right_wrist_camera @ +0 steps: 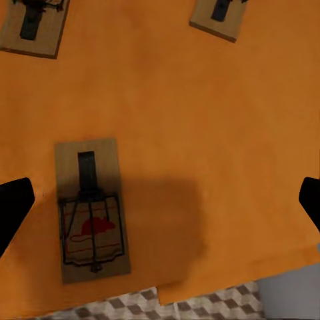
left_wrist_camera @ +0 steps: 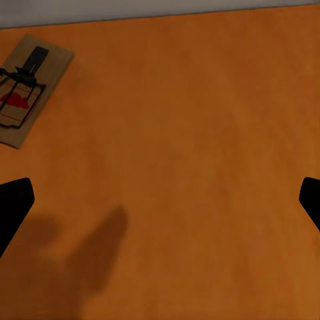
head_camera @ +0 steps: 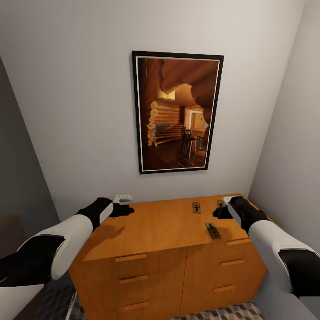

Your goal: Take the four mousetraps from the cabinet in the bathroom and place them on the bathroom floor. Make sure all four end up on the same floor surface, and ensure that at least two of them are either under or directly next to the same bathroom sink.

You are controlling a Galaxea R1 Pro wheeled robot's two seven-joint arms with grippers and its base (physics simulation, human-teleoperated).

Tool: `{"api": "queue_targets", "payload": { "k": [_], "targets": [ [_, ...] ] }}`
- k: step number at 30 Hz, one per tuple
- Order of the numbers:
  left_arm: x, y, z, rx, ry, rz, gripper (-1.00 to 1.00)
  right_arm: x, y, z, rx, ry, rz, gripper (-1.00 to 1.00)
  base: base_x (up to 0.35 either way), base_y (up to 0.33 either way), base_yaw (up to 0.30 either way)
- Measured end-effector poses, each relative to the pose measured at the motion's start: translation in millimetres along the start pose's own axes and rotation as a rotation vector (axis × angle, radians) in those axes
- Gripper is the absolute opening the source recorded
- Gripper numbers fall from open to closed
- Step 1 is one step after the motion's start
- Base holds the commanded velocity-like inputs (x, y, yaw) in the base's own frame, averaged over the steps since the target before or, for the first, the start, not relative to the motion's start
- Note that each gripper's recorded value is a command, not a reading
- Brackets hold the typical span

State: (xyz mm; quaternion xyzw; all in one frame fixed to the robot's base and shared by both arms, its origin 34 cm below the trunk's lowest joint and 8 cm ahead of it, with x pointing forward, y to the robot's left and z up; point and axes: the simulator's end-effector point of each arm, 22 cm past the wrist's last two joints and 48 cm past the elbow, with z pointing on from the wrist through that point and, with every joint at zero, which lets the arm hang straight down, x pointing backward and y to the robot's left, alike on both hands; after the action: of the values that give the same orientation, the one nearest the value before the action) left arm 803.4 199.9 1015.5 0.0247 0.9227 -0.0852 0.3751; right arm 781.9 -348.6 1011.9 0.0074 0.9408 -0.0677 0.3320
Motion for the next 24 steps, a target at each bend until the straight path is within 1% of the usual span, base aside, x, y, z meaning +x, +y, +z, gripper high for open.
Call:
{"api": "queue_targets", "payload": {
  "k": [4, 6, 9, 10, 11, 16, 24],
  "targets": [
    [0, 0, 0.0, 0.0, 0.0, 0.0, 1.0, 4, 18, -2.3, -0.076, 0.026, -0.013, 1.0, 0.0, 0.0, 0.0],
    [0, 0, 0.0, 0.0, 0.0, 0.0, 1.0, 6, 26, -3.3, -0.104, 0.035, -0.034, 1.0, 0.0, 0.0, 0.0],
    [0, 0, 0.0, 0.0, 0.0, 0.0, 1.0, 9, 35, -4.3, -0.129, 0.047, -0.077, 1.0, 0.0, 0.0, 0.0],
    [0, 0, 0.0, 0.0, 0.0, 0.0, 1.0, 10, 37, -4.5, -0.134, 0.05, -0.09, 1.0, 0.0, 0.0, 0.0],
    [0, 0, 0.0, 0.0, 0.0, 0.0, 1.0, 10, 37, -4.5, -0.134, 0.05, -0.091, 1.0, 0.0, 0.0, 0.0],
    [0, 0, 0.0, 0.0, 0.0, 0.0, 1.0, 13, 44, -4.9, -0.149, 0.061, -0.132, 1.0, 0.0, 0.0, 0.0],
    [0, 0, 0.0, 0.0, 0.0, 0.0, 1.0, 15, 47, -5.2, -0.157, 0.066, -0.147, 1.0, 0.0, 0.0, 0.0]
  ]
}}
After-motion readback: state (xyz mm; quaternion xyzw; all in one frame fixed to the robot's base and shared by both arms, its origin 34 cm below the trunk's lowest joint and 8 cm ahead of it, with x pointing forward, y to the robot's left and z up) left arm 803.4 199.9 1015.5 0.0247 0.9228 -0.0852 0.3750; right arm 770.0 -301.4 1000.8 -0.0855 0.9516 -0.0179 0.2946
